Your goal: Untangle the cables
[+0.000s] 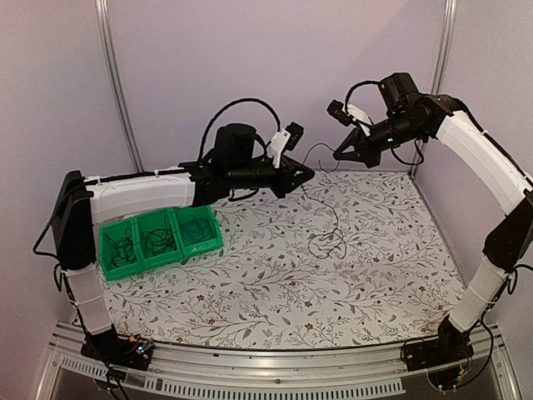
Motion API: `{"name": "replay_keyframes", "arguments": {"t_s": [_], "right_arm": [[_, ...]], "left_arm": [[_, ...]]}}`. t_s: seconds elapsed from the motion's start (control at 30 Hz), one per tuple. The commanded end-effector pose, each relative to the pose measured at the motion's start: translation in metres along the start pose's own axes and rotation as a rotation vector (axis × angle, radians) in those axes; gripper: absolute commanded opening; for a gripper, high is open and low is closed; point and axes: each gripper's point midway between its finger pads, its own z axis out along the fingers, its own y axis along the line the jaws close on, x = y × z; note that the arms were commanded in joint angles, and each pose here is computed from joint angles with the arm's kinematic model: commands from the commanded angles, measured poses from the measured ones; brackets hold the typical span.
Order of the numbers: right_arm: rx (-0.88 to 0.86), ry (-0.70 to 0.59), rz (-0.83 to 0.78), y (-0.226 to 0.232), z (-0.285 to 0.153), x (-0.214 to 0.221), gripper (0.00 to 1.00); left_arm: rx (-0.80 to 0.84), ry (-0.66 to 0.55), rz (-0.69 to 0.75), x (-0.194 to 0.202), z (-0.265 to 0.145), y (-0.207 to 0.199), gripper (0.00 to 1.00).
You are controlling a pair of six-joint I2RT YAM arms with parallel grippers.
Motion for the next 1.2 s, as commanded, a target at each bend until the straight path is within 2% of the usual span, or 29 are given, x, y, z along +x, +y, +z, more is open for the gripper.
{"name": "replay_keyframes", "arguments": {"t_s": [0.0, 0.1, 0.13, 0.2, 0.23, 0.27, 0.33, 0.43, 0.53, 0.57, 0.63, 0.67, 0.73, 0.87, 1.03, 1.17], "right_arm": [[-0.039, -0.007, -0.003, 0.008, 0.002, -0.002, 0.0], [-0.059, -0.016, 0.001, 0.011, 0.003, -0.002, 0.0], [-0.063, -0.014, 0.001, 0.012, 0.004, -0.002, 0.05], [-0.051, 0.003, 0.01, 0.008, 0.009, 0.004, 0.21], [-0.044, 0.013, 0.022, 0.007, 0.011, 0.008, 0.26], [-0.046, 0.017, 0.031, 0.007, 0.012, 0.01, 0.27], [-0.077, 0.011, 0.035, 0.014, 0.014, 0.013, 0.22], [-0.117, -0.018, 0.037, 0.022, 0.011, 0.009, 0.0], [-0.132, -0.004, 0.051, 0.022, 0.017, 0.015, 0.0], [-0.137, 0.017, 0.06, 0.023, 0.023, 0.023, 0.01], [-0.127, 0.072, 0.064, 0.021, 0.037, 0.046, 0.08], [-0.109, 0.106, 0.073, 0.018, 0.048, 0.065, 0.19], [-0.046, 0.163, 0.095, 0.011, 0.057, 0.091, 0.38], [0.006, 0.297, 0.181, -0.002, 0.079, 0.144, 0.51], [0.026, 0.404, 0.359, -0.027, 0.109, 0.201, 0.59], [-0.009, 0.443, 0.44, -0.034, 0.131, 0.228, 0.63]], "left_arm": [[-0.005, -0.087, 0.022, -0.026, -0.013, 0.0, 0.02], [-0.037, -0.096, 0.027, -0.029, -0.019, 0.006, 0.0], [-0.052, -0.098, 0.025, -0.033, -0.023, 0.009, 0.0], [-0.105, -0.103, 0.024, -0.044, -0.034, 0.02, 0.0], [-0.135, -0.107, 0.024, -0.052, -0.043, 0.026, 0.0], [-0.173, -0.119, 0.028, -0.063, -0.054, 0.035, 0.0], [-0.226, -0.139, 0.047, -0.081, -0.077, 0.043, 0.0], [-0.3, -0.153, 0.065, -0.093, -0.106, 0.057, 0.0], [-0.325, -0.106, 0.046, -0.075, -0.117, 0.067, 0.0], [-0.319, -0.078, 0.024, -0.065, -0.116, 0.068, 0.06], [-0.297, -0.021, -0.027, -0.042, -0.107, 0.069, 0.29], [-0.295, 0.019, -0.061, -0.028, -0.101, 0.07, 0.37], [-0.299, 0.09, -0.118, -0.001, -0.088, 0.073, 0.45], [-0.3, 0.13, -0.172, 0.021, -0.076, 0.066, 0.48], [-0.267, 0.156, -0.236, 0.033, -0.065, 0.055, 0.48], [-0.244, 0.189, -0.267, 0.047, -0.059, 0.044, 0.48]]}}
